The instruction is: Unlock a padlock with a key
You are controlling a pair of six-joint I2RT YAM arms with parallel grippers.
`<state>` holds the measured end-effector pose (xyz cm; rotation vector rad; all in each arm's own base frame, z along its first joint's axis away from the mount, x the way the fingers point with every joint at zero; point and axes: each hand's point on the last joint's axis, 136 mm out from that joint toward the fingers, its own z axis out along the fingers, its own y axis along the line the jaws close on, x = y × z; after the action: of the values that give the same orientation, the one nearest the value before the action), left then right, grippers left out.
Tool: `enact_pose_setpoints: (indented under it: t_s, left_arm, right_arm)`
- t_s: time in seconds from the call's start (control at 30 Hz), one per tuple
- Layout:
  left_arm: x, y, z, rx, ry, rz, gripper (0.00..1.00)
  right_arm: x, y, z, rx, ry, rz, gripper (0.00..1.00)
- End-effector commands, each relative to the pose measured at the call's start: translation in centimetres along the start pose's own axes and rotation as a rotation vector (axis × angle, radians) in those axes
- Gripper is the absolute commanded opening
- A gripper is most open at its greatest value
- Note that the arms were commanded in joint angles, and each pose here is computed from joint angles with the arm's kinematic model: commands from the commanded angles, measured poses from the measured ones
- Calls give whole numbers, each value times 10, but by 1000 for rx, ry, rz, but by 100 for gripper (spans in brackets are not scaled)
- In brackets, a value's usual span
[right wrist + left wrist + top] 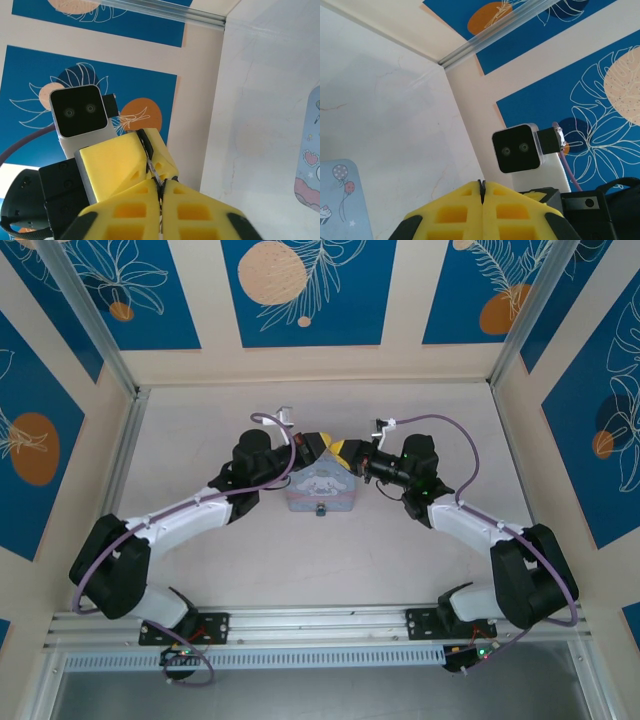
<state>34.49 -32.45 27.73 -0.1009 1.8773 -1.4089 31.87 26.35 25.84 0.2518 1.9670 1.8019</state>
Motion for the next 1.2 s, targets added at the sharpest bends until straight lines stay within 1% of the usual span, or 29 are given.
enact_pose_setpoints:
  t_s: [0.0,0.03,0.07,0.1,0.17,0.2,0.23,0.3,0.37,0.47,0.5,0.67,0.77,0.87,0.97,1.03,1.17]
  left_arm:
    - [-4,0,0,8,-17,-16,0]
    - [-5,4,-1,-14,-20,-30,0]
    - [-4,8,-2,-39,-20,-43,5]
    - [-5,12,-4,-67,-22,-56,16]
    - [-7,25,-13,-161,-30,-94,49]
    - [-7,30,-18,-198,-31,-111,63]
    - [-8,35,-25,-240,-28,-129,71]
    - [-9,44,-37,-323,-7,-163,80]
    - [-7,50,-48,-390,28,-205,85]
    - [2,60,-62,-506,102,-297,87]
    - [5,61,-64,-524,126,-323,87]
    - [21,56,-57,-504,223,-483,88]
    - [26,53,-54,-507,250,-523,81]
    - [27,54,-55,-525,252,-539,71]
    - [31,54,-54,-527,254,-554,62]
    - [33,55,-52,-525,256,-562,59]
    - [40,55,-45,-525,267,-573,56]
  right_arm:
    - [-3,10,4,-18,0,-23,0]
    - [-3,8,3,-5,0,-21,0]
    - [-3,4,2,13,1,-19,0]
    - [-2,2,1,29,3,-23,0]
    - [1,-8,-3,97,14,-44,0]
    - [3,-13,-5,135,18,-56,0]
    - [5,-18,-8,178,23,-79,0]
    - [8,-26,-14,256,32,-128,0]
    - [13,-34,-19,331,44,-187,0]
    - [19,-42,-24,427,55,-283,0]
    - [22,-44,-25,458,59,-318,0]
    - [34,-48,-22,600,69,-532,0]
    - [37,-47,-20,668,55,-650,0]
    - [39,-41,-16,691,37,-738,0]
    - [41,-33,-12,685,26,-781,0]
    - [41,-28,-9,679,22,-795,0]
    - [42,-25,-5,670,28,-797,0]
